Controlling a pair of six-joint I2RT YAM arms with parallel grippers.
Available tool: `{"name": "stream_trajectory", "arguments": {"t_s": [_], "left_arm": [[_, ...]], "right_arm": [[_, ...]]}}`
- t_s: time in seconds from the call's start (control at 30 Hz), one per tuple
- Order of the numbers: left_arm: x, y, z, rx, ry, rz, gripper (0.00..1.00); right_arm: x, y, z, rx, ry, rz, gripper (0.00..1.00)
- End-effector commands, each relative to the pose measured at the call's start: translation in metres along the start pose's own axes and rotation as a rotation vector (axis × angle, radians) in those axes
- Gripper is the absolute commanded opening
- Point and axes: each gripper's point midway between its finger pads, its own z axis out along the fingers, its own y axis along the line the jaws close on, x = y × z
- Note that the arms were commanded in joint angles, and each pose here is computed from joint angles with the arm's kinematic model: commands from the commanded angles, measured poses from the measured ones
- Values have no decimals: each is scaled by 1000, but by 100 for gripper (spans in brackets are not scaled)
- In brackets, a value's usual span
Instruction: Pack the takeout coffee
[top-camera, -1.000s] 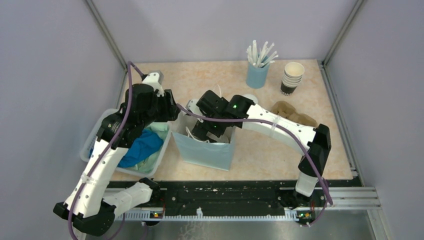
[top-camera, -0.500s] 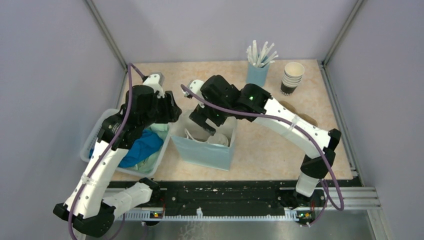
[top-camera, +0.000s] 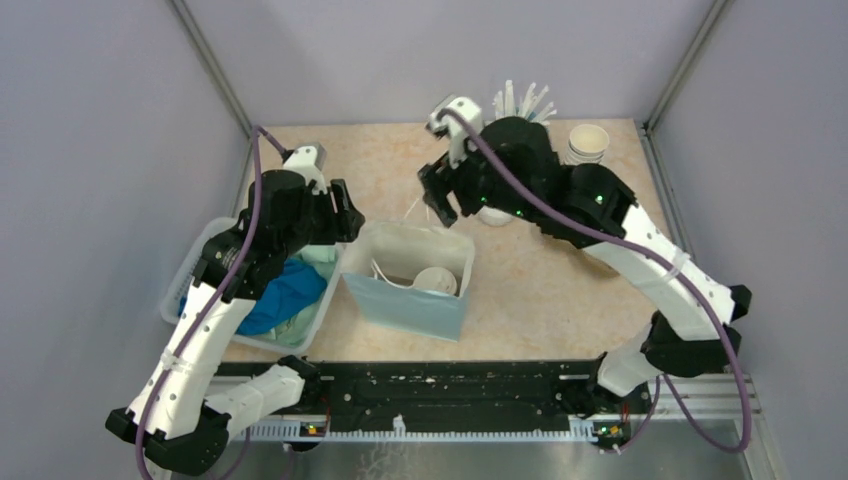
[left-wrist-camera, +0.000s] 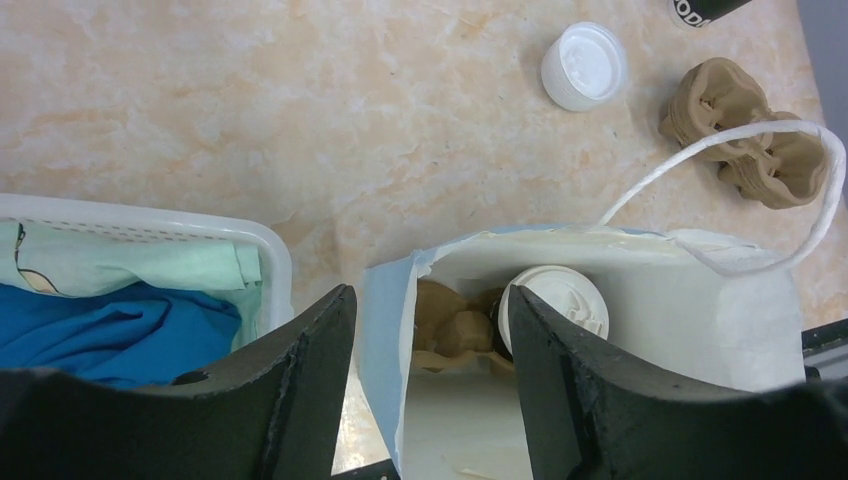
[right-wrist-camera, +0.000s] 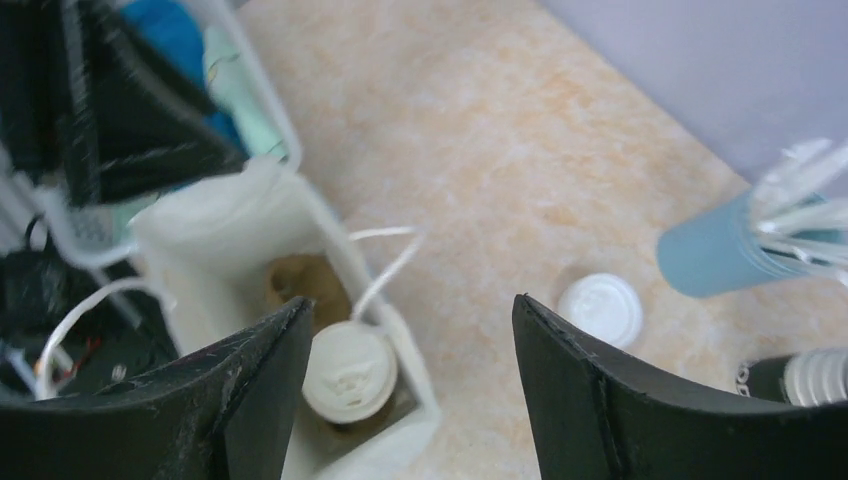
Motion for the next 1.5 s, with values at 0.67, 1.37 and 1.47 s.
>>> {"name": "stream_trajectory", "arguments": {"t_s": [0.67,1.37,1.47], "left_arm": [[-22,-7,3,42,-89,96,75],[-4,5,20,-21,5,117,77],[-3,5,18,-26,6,109,77]], "right_arm": [[14,-358,108,701,-303,432,71],[98,-423,188,783,-130,397,51],[107,-421,191,774,-108,404,49]]}}
